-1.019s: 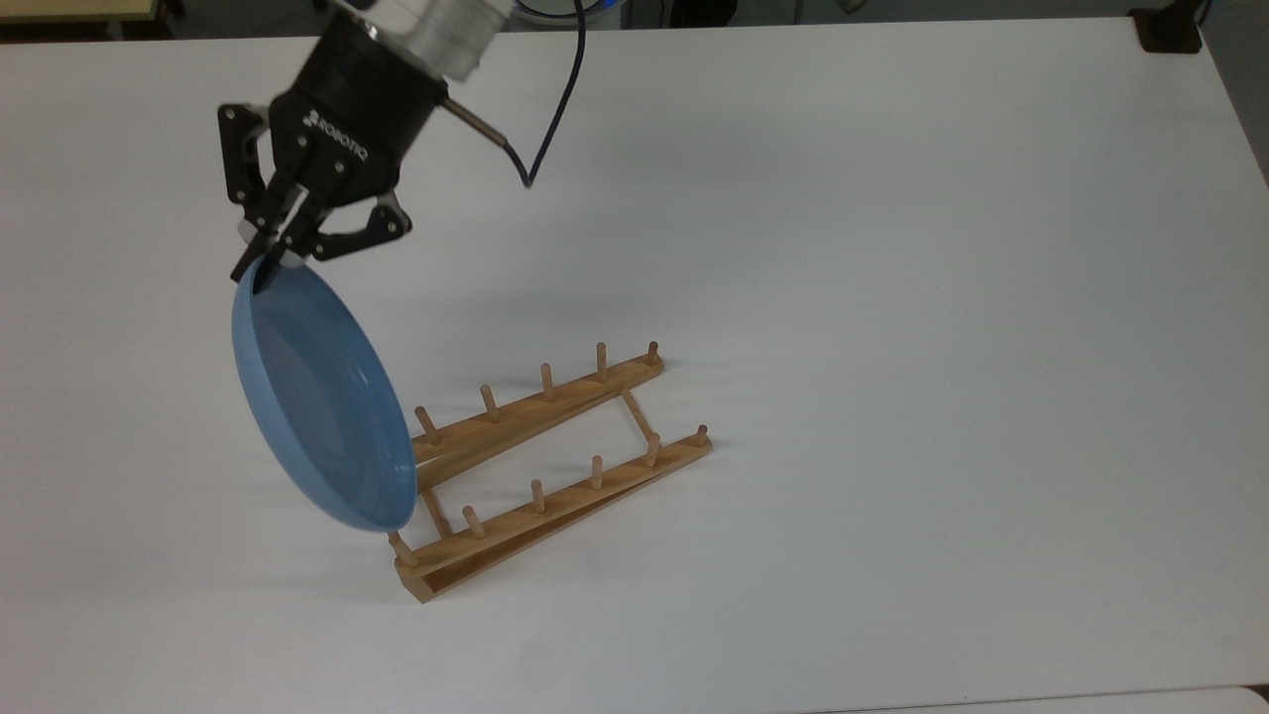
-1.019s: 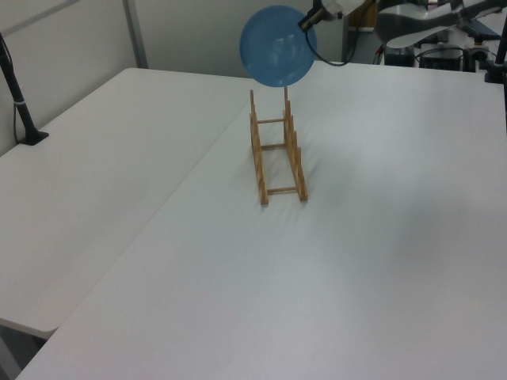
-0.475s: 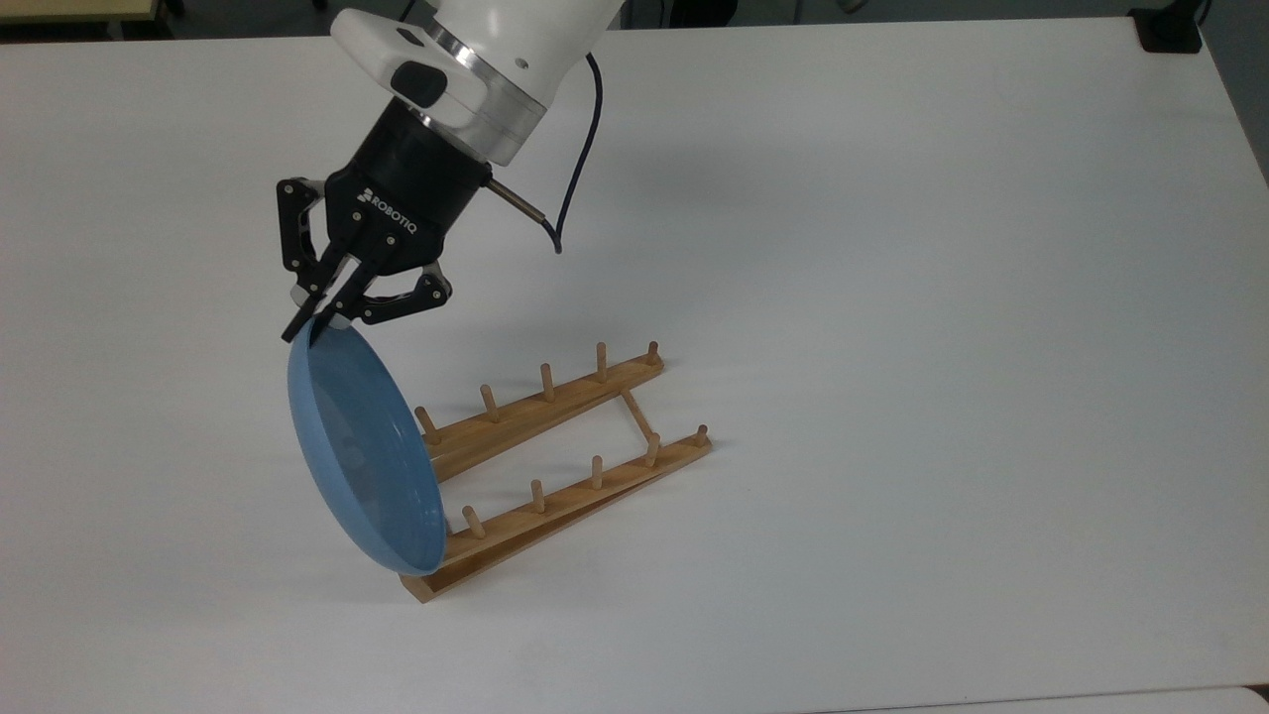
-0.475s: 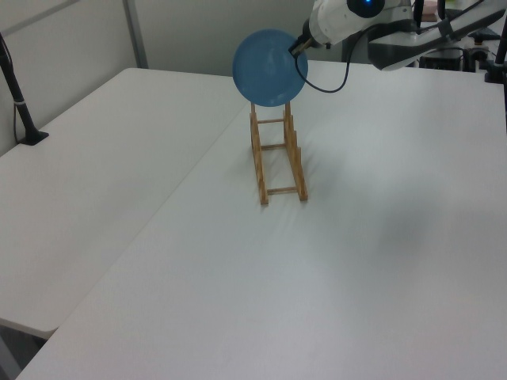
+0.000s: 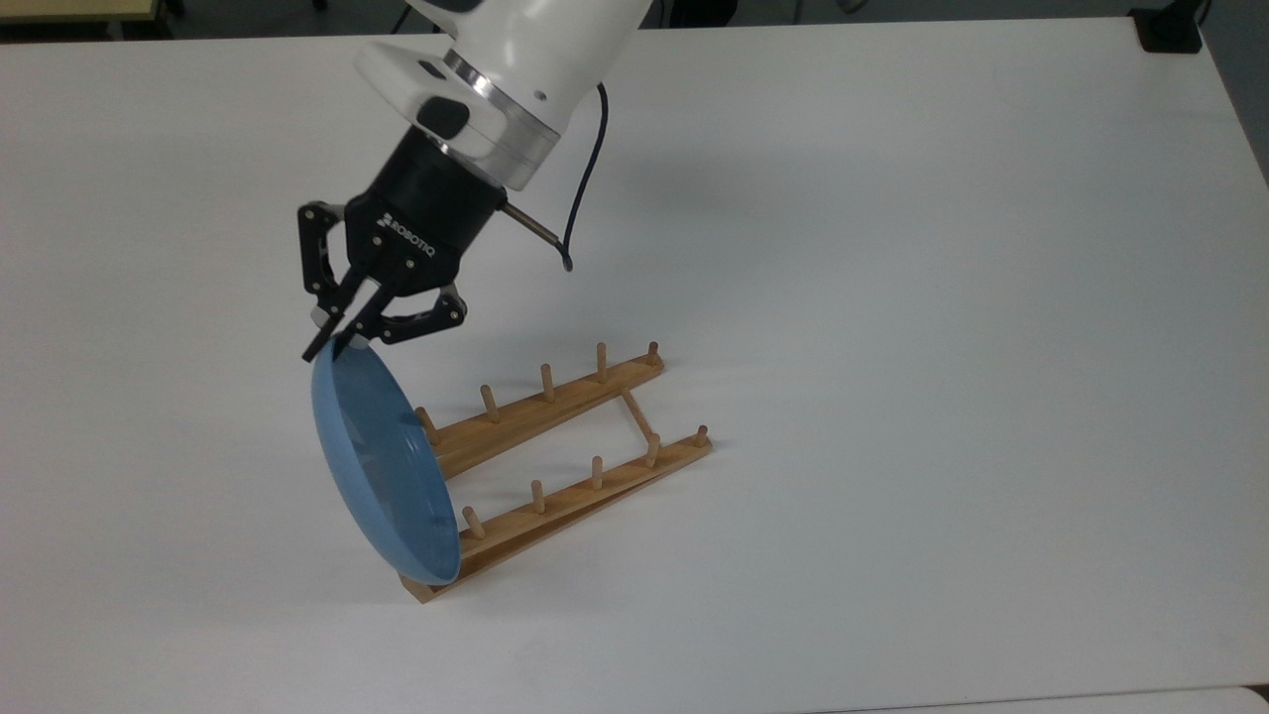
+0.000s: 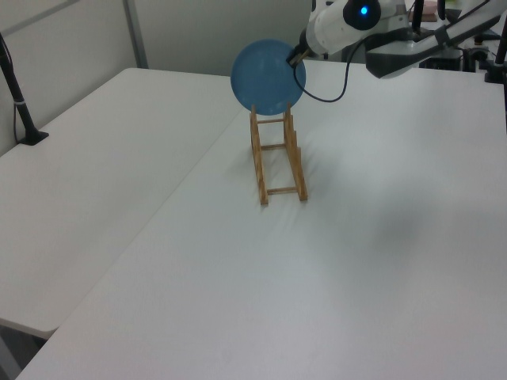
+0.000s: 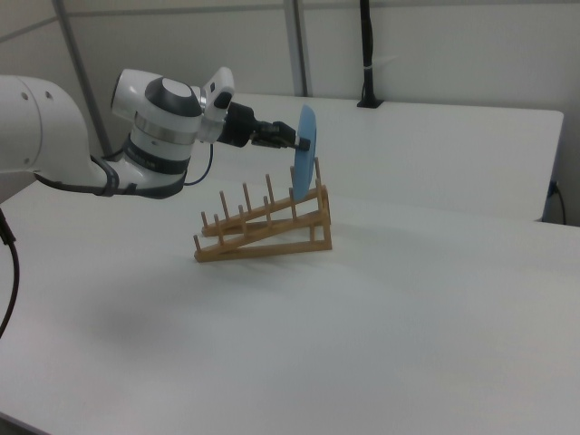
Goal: Place plate in plate rack
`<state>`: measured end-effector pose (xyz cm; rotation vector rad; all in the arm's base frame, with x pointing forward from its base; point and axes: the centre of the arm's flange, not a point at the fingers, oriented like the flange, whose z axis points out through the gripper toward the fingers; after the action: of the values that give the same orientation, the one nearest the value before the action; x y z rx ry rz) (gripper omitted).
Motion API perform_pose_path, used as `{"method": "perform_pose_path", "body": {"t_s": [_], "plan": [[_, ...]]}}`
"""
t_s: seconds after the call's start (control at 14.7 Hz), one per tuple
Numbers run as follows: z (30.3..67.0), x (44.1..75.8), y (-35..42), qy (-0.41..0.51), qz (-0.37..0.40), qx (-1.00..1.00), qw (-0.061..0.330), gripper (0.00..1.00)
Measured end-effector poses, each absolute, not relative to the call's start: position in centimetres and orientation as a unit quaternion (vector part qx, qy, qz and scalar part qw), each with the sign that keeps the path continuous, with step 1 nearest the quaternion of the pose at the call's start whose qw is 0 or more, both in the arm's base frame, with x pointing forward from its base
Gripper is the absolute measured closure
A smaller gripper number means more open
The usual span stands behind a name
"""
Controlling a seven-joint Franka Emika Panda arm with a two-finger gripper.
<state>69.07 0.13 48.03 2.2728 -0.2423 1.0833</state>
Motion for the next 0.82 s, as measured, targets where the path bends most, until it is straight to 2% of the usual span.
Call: {"method": "perform_pose_path", "body": {"t_s": [0.2, 0.34, 0.48, 0.54, 0.68, 0.82], "plan": [[46.6, 69.4, 0.8, -0.089, 0.406, 0.859, 0.299, 0.92], [46.6, 69.4, 1.1, -0.094, 0.409, 0.859, 0.295, 0.78], [46.7, 69.4, 1.0, -0.099, 0.411, 0.858, 0.293, 0.57], [46.8, 69.4, 0.9, -0.102, 0.412, 0.857, 0.292, 0.41], [47.2, 69.5, 0.6, -0.112, 0.416, 0.855, 0.288, 0.22], [48.8, 69.3, -0.3, -0.155, 0.414, 0.858, 0.26, 0.02]]}}
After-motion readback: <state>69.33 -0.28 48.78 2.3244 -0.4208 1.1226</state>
